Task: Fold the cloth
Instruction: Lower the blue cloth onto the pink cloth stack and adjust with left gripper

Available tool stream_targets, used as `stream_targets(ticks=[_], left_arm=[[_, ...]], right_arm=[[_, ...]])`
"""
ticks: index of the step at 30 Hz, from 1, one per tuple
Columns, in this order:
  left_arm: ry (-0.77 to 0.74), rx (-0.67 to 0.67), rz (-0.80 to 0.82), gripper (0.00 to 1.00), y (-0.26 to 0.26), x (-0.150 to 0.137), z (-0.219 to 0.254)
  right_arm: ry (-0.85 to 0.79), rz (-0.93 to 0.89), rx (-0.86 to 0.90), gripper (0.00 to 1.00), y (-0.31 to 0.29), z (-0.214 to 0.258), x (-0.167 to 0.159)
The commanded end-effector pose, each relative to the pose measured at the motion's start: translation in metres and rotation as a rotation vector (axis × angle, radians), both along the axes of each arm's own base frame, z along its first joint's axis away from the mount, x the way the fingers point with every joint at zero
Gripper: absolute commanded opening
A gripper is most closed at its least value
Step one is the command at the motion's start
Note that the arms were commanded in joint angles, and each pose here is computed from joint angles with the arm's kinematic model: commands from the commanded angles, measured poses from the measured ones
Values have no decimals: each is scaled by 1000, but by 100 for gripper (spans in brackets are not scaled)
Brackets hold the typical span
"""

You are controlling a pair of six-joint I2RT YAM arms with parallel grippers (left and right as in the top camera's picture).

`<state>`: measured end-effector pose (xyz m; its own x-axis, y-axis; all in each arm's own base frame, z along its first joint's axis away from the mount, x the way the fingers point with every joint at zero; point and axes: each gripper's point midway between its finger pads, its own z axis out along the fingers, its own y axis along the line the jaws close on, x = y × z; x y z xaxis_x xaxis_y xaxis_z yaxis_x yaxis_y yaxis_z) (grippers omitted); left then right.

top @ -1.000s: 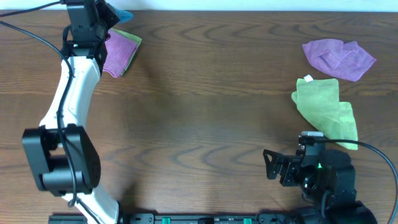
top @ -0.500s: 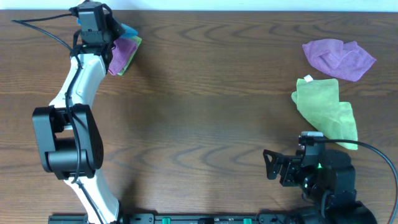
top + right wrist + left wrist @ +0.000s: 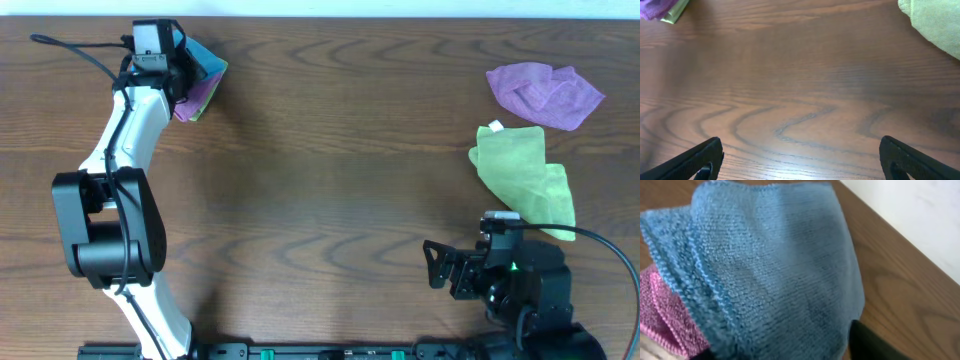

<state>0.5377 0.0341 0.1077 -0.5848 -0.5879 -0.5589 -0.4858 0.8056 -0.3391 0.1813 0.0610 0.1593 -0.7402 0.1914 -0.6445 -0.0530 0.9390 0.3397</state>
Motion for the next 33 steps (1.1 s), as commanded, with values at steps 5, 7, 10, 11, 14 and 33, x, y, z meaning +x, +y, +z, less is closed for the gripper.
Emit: stream_targets(ticks=[5,7,10,11,14,33], left_arm=[[-10,12,11,94,4,0,12],[-21,14,11,95,4,0,19],[-39,17,7,95,4,-4,34],[-43,18,8,95,4,-5,37],[-52,19,8,95,4,-9,48],[-170,31,6,34,4,-5,92]], right_arm=[[2,-19,6,99,-2,-1,0],[2,-19,6,99,-2,-1,0],[2,-19,6,99,-2,-1,0],[2,-19,6,99,-2,-1,0],[2,-19,6,99,-2,-1,0],[2,-19,6,99,-2,-1,0]])
